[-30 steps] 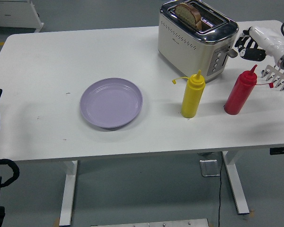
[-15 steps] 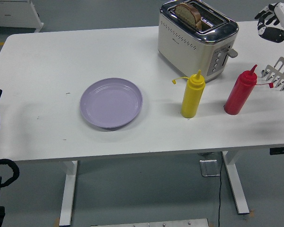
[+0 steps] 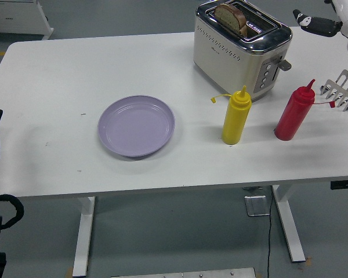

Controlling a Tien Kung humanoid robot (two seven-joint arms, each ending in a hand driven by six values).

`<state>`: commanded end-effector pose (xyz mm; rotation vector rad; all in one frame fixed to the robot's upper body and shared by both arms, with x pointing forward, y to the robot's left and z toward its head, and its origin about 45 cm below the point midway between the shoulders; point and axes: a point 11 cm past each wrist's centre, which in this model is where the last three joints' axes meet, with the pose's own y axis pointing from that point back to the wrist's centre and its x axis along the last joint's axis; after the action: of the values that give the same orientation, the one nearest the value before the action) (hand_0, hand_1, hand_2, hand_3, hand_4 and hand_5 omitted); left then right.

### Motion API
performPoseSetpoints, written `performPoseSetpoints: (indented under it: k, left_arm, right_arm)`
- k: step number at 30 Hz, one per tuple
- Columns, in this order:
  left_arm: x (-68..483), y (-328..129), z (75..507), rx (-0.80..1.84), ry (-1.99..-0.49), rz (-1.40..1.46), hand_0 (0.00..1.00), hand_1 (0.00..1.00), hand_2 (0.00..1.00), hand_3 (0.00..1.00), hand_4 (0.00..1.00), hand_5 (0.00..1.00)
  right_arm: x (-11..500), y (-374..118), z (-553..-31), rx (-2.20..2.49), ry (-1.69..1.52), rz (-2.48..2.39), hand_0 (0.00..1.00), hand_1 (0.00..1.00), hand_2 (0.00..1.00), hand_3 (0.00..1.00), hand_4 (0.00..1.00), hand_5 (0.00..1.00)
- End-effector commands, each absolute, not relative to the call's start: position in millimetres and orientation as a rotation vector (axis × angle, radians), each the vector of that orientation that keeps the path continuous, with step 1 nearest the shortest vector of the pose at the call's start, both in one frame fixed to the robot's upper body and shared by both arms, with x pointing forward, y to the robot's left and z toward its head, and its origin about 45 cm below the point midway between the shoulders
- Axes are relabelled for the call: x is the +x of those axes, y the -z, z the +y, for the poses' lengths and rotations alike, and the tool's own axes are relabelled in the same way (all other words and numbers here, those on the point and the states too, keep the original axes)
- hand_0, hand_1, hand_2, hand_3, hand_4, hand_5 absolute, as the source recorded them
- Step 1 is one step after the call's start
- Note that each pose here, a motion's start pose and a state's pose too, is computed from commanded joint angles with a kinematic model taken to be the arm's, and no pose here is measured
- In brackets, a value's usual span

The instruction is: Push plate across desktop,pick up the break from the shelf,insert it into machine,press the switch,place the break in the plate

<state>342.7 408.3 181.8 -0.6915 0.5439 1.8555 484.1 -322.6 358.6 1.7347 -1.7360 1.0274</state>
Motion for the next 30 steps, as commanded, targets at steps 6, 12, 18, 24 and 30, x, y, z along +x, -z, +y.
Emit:
performPoseSetpoints:
  k: [6,12,18,24,30]
  left_arm:
    - [342.4,-181.4,408.3,-0.689,-1.855,0.544,0.831,0.897,0.899,0.796,0.630,0.998]
    - [342.0,-180.5,407.6,-0.685,-1.853,0.545,0.831,0.897,0.899,0.794,0.631,0.998]
    - [341.0,-179.6,408.2,-0.682,-1.856,0.544,0.831,0.898,0.899,0.793,0.630,0.998]
    - [340.8,-179.6,408.1,-0.680,-1.855,0.543,0.831,0.897,0.899,0.792,0.630,0.998]
    - [341.0,-179.9,407.3,-0.679,-1.850,0.546,0.831,0.896,0.899,0.792,0.629,0.998]
  right_arm:
    - [494.1,-370.6,-278.7,1.834,-1.020,-1.714,0.853,0.836,0.855,0.892,0.728,0.405]
    - [504.9,-378.6,-241.3,1.853,-1.044,-1.667,0.844,0.829,0.836,0.878,0.736,0.400]
    - [518.0,-380.4,-216.8,1.822,-1.004,-1.600,0.825,0.820,0.811,0.870,0.748,0.400]
    - [527.4,-377.0,-203.3,1.778,-0.956,-1.538,0.821,0.802,0.793,0.854,0.751,0.404]
    - [534.9,-372.4,-192.5,1.707,-0.943,-1.477,0.817,0.796,0.791,0.850,0.748,0.415]
